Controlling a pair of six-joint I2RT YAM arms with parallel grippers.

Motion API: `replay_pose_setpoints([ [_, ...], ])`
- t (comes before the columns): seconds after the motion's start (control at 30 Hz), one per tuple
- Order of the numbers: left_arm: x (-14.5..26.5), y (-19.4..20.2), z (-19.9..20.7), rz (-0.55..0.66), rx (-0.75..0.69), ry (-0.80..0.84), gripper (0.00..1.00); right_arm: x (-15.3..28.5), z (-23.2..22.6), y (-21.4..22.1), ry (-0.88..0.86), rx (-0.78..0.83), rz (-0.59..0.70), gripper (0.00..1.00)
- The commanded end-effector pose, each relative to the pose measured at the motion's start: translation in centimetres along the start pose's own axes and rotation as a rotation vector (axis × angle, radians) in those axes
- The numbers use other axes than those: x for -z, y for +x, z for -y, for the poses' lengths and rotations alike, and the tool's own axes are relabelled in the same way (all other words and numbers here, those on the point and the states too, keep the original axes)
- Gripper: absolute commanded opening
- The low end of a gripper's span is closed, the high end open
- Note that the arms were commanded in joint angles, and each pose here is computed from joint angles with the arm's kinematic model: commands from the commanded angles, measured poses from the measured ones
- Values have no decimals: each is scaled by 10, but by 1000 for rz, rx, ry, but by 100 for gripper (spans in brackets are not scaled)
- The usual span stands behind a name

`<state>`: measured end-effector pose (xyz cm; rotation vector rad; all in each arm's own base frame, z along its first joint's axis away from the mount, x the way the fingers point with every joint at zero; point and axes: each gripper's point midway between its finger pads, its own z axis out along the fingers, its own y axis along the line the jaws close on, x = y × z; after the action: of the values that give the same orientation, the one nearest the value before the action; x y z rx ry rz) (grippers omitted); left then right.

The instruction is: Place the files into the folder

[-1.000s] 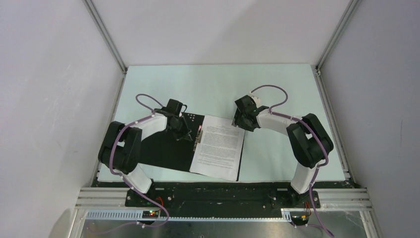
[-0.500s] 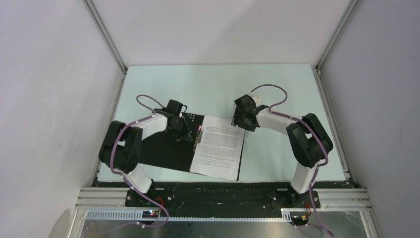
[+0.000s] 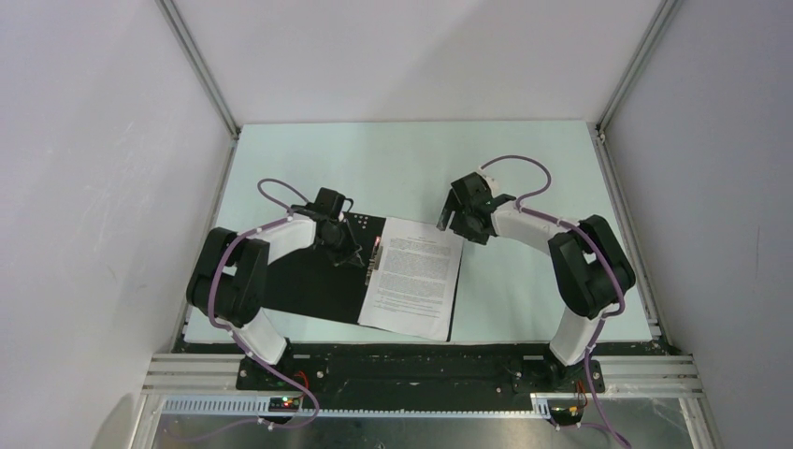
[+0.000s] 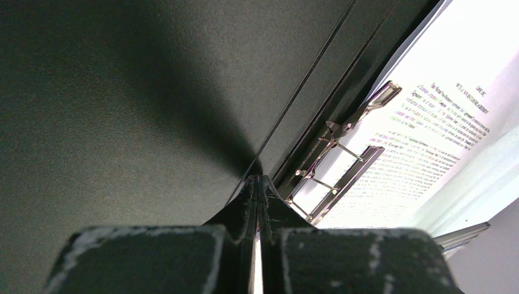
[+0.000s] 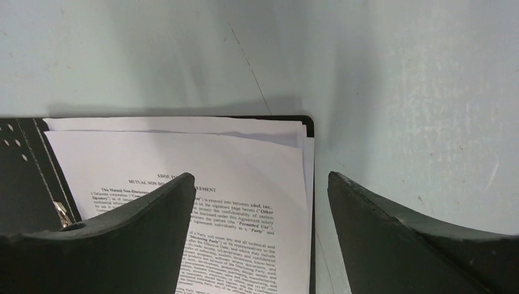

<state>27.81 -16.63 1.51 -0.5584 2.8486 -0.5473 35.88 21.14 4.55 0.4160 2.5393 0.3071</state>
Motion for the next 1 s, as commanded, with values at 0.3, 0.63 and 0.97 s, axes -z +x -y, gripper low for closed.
replay_pose_setpoints([
  [0.3, -6, 1, 0, -6, -22, -4, 1, -17, -8, -2, -42, -19, -1, 85],
  [0.63, -10, 6, 1, -21, -27, -8, 1, -21, -13, -3, -65, -19, 0, 84],
  [0.97, -15, 12, 3, -37, -28, 1, 1, -22, -17, -2, -69, -12, -8, 84],
])
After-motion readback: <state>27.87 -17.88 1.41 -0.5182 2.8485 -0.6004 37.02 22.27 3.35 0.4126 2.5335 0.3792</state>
